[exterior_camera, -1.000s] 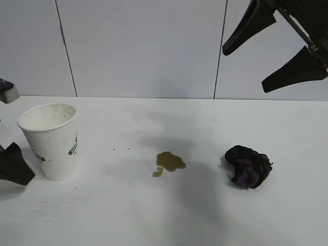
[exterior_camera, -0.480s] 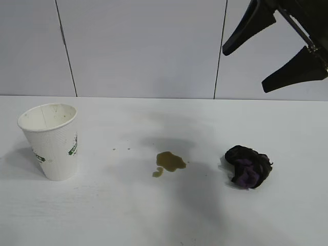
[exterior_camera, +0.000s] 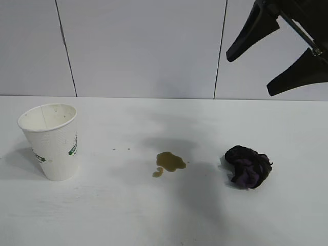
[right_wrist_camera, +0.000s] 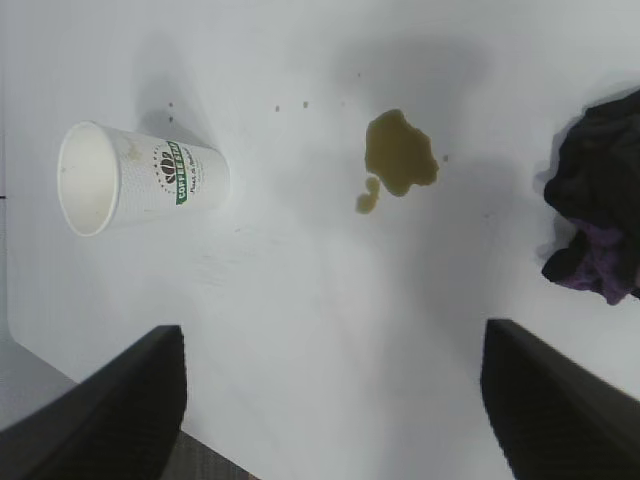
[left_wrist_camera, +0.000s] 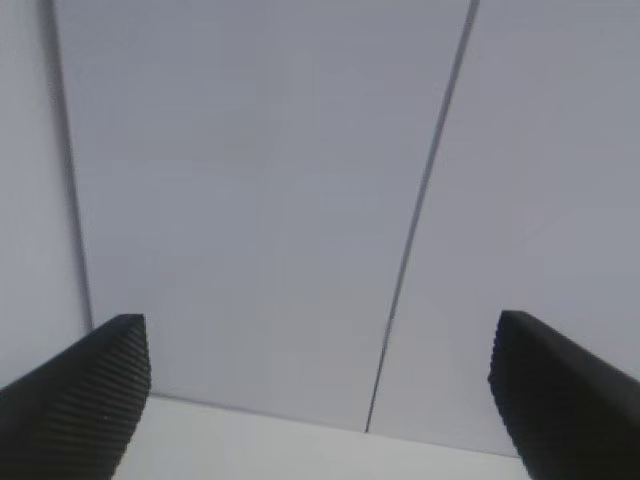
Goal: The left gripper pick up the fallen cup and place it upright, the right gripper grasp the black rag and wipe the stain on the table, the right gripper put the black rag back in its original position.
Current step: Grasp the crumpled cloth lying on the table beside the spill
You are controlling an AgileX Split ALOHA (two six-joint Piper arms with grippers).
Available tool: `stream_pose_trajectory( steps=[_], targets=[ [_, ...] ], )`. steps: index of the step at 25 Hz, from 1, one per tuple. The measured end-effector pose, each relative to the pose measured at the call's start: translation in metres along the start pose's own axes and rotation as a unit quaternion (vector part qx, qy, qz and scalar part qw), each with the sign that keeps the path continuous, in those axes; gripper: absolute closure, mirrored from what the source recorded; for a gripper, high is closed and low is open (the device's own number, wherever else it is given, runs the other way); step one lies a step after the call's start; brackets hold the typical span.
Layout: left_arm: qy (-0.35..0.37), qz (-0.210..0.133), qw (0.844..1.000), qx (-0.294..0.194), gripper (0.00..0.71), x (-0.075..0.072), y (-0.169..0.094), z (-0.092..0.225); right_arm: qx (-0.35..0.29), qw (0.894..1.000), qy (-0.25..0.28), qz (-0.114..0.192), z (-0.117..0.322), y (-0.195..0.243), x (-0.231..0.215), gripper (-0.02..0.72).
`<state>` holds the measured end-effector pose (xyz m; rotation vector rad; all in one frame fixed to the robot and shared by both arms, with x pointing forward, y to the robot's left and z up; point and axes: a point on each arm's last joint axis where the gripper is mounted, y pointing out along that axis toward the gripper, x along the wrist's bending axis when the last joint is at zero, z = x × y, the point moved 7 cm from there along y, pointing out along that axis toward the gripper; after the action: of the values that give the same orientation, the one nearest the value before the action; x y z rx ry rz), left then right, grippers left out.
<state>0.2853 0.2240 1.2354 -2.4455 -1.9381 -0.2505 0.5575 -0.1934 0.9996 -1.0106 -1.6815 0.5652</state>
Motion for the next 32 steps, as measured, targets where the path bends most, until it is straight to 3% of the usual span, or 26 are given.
stream_pose_trajectory(
  steps=[2,5,10,15,21,26,32],
  targets=[
    [0.040,0.017,0.999,0.025,0.047,-0.015,-0.024,0.014,0.001,1.000,-0.006,0.003,0.000,0.000,-0.001,0.146],
    [0.074,0.014,0.995,0.064,0.048,-0.027,-0.055,0.038,0.002,1.000,-0.011,0.006,0.001,0.000,-0.002,0.146],
    [0.046,-0.047,0.992,0.112,0.048,-0.020,-0.082,0.076,0.002,1.000,-0.013,0.007,0.001,0.000,-0.002,0.146],
    [-0.015,-0.103,0.971,0.216,0.048,0.014,-0.067,0.134,0.008,1.000,-0.028,0.007,0.002,0.000,-0.002,0.146],
    [-0.077,-0.158,0.937,0.300,0.050,0.041,-0.051,0.199,0.055,0.996,-0.065,0.017,0.017,-0.001,-0.007,0.146],
    [-0.082,-0.148,0.929,0.331,0.051,0.046,-0.041,0.232,0.080,0.993,-0.080,0.040,0.025,-0.002,-0.015,0.146],
    [-0.082,-0.118,0.935,0.325,0.051,0.045,-0.035,0.238,0.094,0.990,-0.082,0.067,0.028,-0.003,-0.025,0.146]
  ],
)
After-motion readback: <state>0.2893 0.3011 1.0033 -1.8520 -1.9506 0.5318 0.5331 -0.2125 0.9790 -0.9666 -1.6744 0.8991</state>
